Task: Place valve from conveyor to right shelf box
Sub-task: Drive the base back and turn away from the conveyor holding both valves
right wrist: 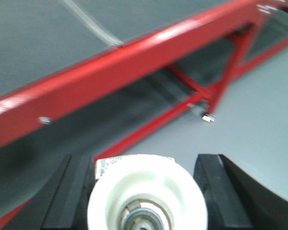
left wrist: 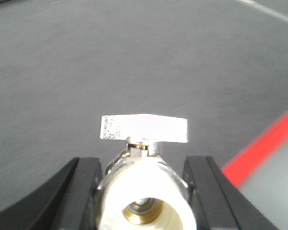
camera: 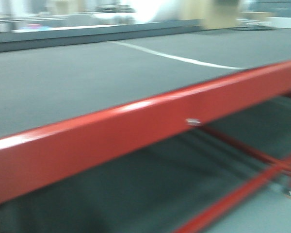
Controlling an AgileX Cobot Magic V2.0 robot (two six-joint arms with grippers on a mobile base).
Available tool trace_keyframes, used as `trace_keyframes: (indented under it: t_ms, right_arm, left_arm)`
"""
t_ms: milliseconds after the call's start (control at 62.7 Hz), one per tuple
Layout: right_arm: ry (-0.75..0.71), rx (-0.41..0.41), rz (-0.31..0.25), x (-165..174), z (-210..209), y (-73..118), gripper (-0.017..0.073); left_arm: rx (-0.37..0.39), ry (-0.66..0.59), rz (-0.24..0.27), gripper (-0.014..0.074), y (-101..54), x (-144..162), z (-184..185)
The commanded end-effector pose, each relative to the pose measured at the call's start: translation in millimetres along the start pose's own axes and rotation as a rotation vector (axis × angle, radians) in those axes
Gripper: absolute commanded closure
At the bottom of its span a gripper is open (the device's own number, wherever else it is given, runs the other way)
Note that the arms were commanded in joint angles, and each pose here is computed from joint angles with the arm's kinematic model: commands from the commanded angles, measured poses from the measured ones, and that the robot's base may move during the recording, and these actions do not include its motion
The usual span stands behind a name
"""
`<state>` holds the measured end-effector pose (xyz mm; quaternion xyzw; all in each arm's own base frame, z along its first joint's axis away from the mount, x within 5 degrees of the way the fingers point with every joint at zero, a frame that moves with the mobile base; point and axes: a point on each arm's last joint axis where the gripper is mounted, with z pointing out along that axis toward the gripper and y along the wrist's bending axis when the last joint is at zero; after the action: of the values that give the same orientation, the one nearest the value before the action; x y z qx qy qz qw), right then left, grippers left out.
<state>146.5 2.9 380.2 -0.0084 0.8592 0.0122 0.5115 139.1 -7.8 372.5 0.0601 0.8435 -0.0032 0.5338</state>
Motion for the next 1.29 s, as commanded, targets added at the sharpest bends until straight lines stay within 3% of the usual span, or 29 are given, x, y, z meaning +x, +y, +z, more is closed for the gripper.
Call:
trace_keyframes:
  t_ms: [0,1277]
  right_arm:
    - [-0.094,0.007,-0.006,-9.2,-5.6,-0.7,0.0723]
    - [-0.094,0.007,-0.006,-9.2,-5.6,-0.7,0.0723]
  left_arm:
    - [-0.002,-0.071,-0.008,0.0705,-0.1,-6.9,-3.9]
    - [-0.002,-0.071,-0.008,0.0705,-0.1,-6.9,-3.9]
